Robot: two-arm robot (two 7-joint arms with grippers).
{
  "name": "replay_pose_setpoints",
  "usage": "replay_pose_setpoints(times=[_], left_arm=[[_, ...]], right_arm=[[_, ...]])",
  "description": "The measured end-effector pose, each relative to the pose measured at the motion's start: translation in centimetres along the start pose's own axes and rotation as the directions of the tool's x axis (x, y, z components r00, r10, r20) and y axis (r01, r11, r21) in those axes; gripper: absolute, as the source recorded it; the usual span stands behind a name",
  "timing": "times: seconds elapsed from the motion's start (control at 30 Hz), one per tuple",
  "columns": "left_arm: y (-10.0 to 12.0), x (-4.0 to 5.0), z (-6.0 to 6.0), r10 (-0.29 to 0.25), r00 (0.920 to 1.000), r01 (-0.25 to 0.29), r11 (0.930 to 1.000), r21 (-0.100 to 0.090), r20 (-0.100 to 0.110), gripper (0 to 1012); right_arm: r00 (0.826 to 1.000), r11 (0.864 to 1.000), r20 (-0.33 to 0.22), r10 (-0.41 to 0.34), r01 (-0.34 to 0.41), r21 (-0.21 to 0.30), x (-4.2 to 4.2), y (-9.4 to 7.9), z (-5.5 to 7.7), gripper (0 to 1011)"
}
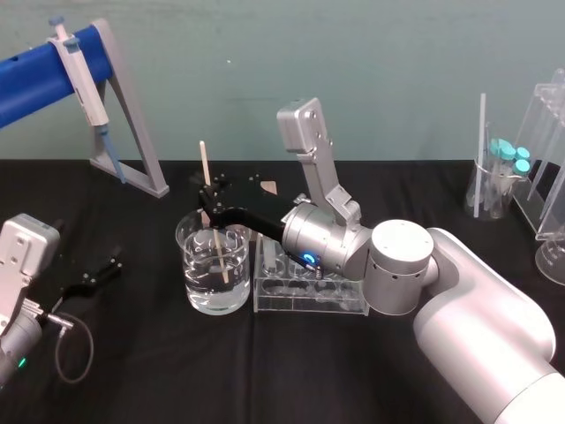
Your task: Hold the thermometer with one hand and immerse one end into the beaker, then reinsert it into the test tube rack.
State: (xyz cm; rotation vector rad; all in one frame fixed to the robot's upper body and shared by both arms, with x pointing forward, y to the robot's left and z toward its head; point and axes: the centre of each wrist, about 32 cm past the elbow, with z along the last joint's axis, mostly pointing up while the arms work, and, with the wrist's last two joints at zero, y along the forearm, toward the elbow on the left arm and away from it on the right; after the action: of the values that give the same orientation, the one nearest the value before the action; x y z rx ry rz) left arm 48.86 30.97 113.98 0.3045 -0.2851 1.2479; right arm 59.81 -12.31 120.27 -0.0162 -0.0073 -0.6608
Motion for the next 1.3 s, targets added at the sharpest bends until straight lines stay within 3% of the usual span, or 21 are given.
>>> replay_pose_setpoints(times=[1.3], left_arm=[[0.00,0.00,0.00,0.000,1.0000,0.000,1.0000,0.000,0.000,1004]], right_arm=[[1.000,1.000,-0.001,-0.005,0.005,-0.007,0.02,-0.12,-0.05,48]])
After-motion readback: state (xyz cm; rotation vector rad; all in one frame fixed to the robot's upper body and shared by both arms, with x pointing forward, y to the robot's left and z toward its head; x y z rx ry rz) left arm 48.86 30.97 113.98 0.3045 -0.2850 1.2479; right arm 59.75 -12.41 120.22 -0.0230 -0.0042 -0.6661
